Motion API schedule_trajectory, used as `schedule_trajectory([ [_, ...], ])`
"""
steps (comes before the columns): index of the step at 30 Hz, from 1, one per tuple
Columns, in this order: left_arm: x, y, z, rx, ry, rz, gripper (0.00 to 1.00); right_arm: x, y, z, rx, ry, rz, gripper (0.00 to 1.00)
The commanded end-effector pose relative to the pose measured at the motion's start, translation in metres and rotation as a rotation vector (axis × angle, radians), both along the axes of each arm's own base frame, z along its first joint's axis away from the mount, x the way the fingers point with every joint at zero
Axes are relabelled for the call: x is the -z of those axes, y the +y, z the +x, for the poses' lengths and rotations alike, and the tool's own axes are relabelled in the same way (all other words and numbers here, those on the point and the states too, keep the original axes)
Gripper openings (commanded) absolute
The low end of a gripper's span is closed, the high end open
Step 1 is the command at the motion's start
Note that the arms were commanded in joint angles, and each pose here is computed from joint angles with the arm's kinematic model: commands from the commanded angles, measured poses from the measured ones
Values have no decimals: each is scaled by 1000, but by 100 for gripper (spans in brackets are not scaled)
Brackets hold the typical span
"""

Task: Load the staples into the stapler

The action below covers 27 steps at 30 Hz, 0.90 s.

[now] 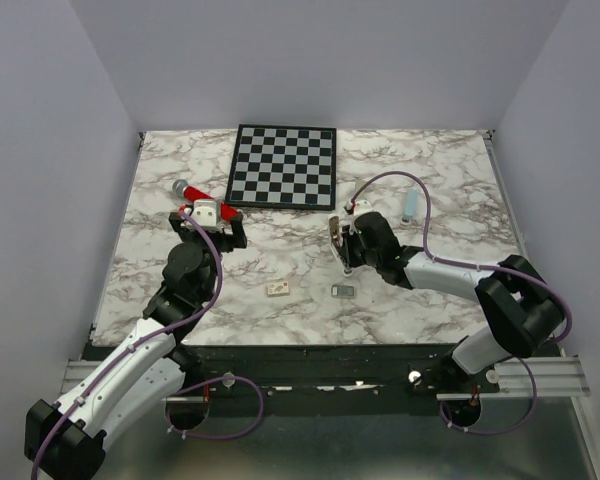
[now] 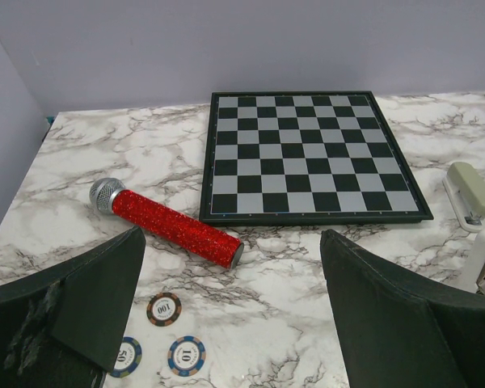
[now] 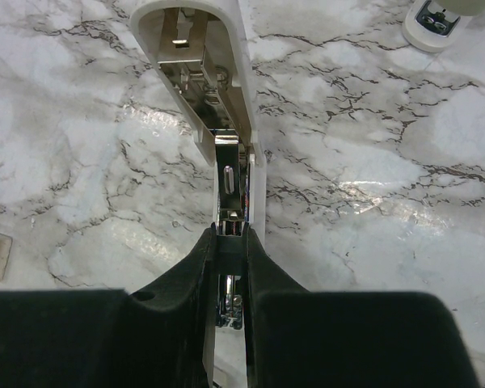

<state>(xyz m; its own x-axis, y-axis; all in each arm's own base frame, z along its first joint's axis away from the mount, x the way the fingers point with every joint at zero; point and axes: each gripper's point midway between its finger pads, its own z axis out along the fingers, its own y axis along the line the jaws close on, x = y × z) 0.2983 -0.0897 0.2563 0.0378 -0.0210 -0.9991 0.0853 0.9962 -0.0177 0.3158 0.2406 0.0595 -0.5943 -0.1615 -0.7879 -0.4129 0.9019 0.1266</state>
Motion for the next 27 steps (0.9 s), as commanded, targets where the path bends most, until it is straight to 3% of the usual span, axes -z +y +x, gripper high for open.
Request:
schedule_trajectory([
  [1, 0, 0, -1, 6, -12, -11, 97, -2, 3, 8, -2, -22, 3, 7],
  [27, 0, 0, -1, 4, -12, -11, 97, -10, 8, 14, -5, -38, 17, 7],
])
